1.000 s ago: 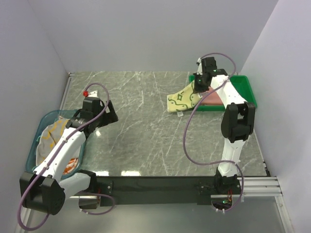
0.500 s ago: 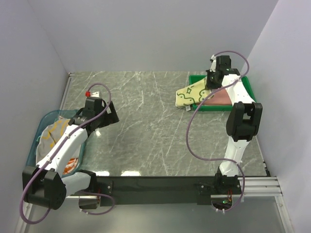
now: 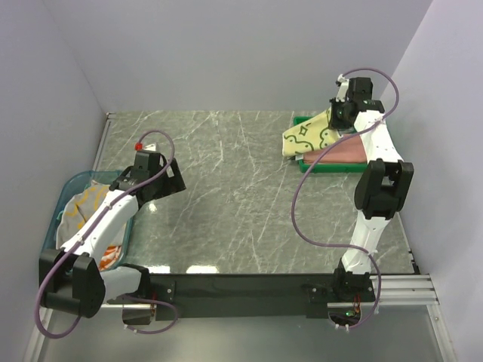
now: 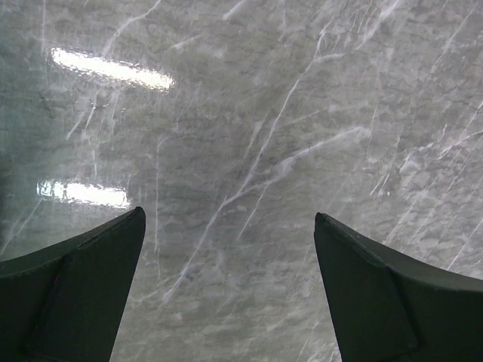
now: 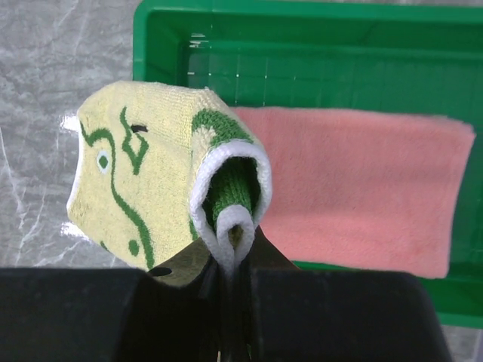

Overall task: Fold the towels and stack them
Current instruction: Neatly place the folded towel into the bin

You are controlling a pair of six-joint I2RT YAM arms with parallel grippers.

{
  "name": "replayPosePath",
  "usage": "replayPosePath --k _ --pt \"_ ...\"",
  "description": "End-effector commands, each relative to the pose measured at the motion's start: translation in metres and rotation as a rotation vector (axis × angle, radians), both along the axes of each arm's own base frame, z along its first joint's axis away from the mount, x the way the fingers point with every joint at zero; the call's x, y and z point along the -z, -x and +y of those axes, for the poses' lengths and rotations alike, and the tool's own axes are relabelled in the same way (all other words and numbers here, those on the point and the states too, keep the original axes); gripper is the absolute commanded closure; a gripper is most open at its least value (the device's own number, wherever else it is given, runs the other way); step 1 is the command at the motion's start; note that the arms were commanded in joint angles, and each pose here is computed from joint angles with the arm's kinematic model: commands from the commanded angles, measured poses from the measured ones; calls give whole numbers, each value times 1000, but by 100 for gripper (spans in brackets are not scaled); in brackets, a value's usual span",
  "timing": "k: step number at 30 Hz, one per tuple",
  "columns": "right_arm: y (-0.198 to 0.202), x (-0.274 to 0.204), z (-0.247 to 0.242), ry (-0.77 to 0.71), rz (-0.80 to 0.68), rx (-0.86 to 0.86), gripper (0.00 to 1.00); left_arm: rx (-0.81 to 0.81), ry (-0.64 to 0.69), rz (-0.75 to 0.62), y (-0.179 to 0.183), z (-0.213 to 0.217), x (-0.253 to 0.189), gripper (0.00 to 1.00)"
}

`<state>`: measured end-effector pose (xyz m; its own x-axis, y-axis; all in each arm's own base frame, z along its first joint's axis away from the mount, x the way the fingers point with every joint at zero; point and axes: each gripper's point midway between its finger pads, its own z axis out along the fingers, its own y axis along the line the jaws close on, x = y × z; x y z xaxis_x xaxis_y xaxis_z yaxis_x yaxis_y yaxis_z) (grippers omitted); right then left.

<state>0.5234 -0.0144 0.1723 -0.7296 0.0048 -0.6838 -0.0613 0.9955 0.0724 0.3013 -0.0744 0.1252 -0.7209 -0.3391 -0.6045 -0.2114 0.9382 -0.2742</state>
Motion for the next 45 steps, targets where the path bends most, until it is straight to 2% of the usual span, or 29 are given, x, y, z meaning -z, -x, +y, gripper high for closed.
replayPosePath --k 1,19,45 --pt "-3 -13 -10 63 -20 -48 100 23 16 -24 -8 -5 -4 1" --pt "0 -11 -54 99 -8 -57 100 46 27 16 -9 -10 8 1" --pt "3 -7 -69 125 7 -52 100 55 27 48 -10 -12 16 2"
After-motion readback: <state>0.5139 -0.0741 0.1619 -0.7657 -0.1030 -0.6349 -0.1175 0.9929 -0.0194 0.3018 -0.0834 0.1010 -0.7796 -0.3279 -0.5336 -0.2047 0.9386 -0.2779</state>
